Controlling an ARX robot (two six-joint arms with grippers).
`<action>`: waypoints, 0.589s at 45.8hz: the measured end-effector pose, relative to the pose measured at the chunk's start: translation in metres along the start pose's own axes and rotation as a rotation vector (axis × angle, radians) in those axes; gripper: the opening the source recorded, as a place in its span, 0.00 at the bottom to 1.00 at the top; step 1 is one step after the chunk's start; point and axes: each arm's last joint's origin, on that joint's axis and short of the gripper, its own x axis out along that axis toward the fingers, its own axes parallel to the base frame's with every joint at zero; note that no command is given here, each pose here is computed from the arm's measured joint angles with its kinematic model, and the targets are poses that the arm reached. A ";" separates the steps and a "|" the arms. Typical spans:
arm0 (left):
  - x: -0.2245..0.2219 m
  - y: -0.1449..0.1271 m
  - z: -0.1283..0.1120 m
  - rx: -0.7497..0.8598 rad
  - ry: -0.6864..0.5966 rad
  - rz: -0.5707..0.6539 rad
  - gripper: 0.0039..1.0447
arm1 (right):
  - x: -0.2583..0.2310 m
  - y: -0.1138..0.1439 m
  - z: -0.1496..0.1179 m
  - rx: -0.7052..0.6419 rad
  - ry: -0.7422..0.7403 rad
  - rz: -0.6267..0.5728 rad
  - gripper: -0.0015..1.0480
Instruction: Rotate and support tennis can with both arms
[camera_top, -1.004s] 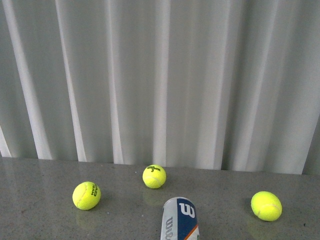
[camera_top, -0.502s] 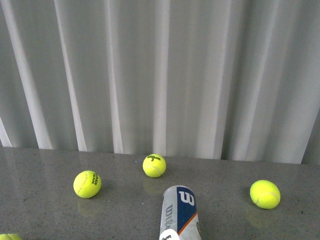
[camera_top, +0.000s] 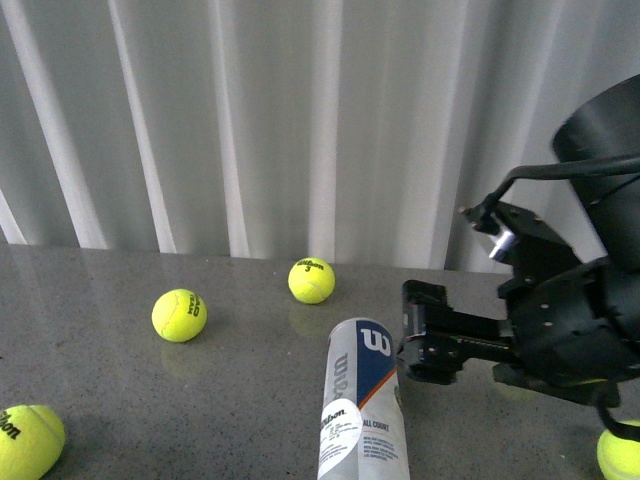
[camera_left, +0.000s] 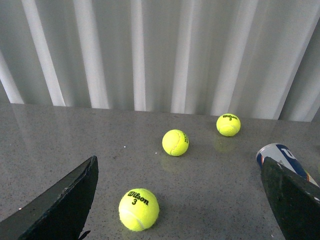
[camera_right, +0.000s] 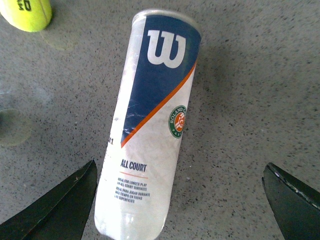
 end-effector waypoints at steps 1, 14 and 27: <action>0.000 0.000 0.000 0.000 0.000 0.000 0.94 | 0.005 0.001 0.001 -0.001 0.013 -0.002 0.93; 0.000 0.000 0.000 0.000 0.000 0.000 0.94 | 0.056 0.018 0.007 -0.012 0.106 0.026 0.93; 0.000 0.000 0.000 0.000 0.000 0.000 0.94 | 0.112 0.015 0.002 0.012 0.202 -0.033 0.93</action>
